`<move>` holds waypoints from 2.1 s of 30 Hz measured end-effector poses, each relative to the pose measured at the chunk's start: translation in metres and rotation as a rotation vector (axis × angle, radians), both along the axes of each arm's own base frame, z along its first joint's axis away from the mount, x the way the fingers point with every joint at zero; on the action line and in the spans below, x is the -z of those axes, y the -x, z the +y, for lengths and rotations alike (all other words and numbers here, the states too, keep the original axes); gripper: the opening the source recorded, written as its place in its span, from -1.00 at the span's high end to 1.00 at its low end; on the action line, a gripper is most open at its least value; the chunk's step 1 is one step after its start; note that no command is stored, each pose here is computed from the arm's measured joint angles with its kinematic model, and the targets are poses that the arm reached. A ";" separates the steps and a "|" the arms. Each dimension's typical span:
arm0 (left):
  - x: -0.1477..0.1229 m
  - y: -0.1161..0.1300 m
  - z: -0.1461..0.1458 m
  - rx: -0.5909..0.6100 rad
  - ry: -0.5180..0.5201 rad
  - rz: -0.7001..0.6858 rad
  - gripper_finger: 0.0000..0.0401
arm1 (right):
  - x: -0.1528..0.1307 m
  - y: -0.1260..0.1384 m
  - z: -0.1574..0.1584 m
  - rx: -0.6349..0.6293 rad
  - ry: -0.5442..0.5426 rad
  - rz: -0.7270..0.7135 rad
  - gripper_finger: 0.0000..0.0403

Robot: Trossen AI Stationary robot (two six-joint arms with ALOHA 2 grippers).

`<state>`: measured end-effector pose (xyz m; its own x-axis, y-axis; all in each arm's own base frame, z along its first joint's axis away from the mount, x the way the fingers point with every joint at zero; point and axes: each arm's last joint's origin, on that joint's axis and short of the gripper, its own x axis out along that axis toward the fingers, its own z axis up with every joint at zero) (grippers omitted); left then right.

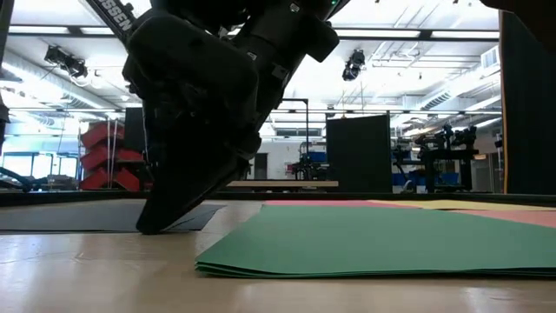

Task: Organize paper
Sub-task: Adjust the black colored papers

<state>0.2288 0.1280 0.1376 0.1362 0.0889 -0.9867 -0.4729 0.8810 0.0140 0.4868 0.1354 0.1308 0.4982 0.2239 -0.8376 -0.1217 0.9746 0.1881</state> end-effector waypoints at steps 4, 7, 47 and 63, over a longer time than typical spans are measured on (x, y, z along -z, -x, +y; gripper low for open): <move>-0.005 -0.001 0.001 -0.003 -0.019 0.005 1.00 | -0.002 0.000 0.006 -0.041 -0.029 -0.011 1.00; -0.012 -0.001 0.004 -0.008 -0.027 0.012 1.00 | -0.006 -0.001 0.014 -0.072 -0.039 -0.028 1.00; -0.039 0.042 -0.272 0.267 0.265 -0.209 1.00 | -0.085 -0.005 -0.285 0.173 -0.295 -0.323 1.00; -0.042 0.051 -0.298 0.248 0.327 -0.265 1.00 | -0.112 -0.029 -0.258 0.104 -0.283 -0.623 1.00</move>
